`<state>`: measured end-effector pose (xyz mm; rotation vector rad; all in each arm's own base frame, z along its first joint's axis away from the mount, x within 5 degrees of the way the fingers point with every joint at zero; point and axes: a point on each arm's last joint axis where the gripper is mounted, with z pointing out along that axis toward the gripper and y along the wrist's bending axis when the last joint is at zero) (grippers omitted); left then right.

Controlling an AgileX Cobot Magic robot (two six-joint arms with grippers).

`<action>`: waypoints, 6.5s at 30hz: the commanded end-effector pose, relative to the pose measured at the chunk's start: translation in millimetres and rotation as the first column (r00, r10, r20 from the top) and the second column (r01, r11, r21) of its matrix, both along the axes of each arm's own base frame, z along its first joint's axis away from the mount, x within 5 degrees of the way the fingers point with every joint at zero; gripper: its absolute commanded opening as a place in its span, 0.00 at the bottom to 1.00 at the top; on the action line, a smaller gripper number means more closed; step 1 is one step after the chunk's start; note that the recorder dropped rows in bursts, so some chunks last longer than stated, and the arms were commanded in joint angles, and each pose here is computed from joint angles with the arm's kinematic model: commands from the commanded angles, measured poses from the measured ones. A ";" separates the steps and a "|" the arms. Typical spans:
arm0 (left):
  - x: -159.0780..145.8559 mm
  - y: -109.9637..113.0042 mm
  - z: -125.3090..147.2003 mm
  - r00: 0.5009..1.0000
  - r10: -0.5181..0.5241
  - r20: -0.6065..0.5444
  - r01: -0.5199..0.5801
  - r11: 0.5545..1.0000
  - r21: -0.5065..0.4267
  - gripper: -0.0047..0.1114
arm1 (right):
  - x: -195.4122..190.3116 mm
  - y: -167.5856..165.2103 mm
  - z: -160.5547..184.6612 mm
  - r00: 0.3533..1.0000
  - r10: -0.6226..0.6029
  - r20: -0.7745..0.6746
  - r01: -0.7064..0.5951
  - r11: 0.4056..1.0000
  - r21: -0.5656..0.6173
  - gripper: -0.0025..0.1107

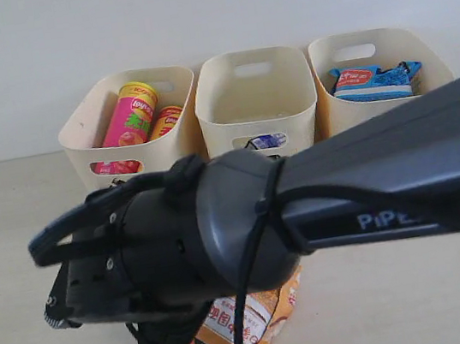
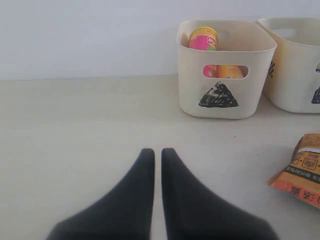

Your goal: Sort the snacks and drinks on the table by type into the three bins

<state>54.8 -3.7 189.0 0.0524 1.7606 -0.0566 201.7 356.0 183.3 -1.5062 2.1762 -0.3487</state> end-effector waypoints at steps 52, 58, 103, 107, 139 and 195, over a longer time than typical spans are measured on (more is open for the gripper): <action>0.0 0.3 -0.2 1.000 0.005 0.008 -0.005 1.000 -0.006 0.07 | 8.2 -51.9 55.1 0.937 -0.004 0.350 0.102 0.960 -0.261 0.02; 0.0 0.3 -0.2 1.000 0.005 0.008 -0.005 1.000 -0.006 0.07 | 9.4 -78.7 114.2 0.913 -0.069 0.402 0.102 0.993 -0.062 0.02; 0.0 0.3 -0.2 1.000 0.005 0.008 -0.005 1.000 -0.006 0.07 | 279.4 -283.5 77.2 0.672 -0.730 0.124 0.510 0.577 0.638 0.42; 0.0 0.3 -0.2 1.000 0.005 0.008 -0.005 1.000 -0.006 0.07 | 278.9 -284.1 76.5 0.672 -0.730 0.125 0.517 0.583 0.627 0.81; 0.0 0.3 -0.2 1.000 0.005 0.008 -0.005 1.000 -0.006 0.07 | 181.2 -365.7 113.9 0.474 -0.807 -0.353 0.876 0.391 0.283 0.03; 0.0 0.3 -0.2 1.000 0.005 0.008 -0.005 1.000 -0.006 0.07 | -44.6 -355.3 118.6 0.592 -0.805 -0.042 0.507 0.331 0.796 0.03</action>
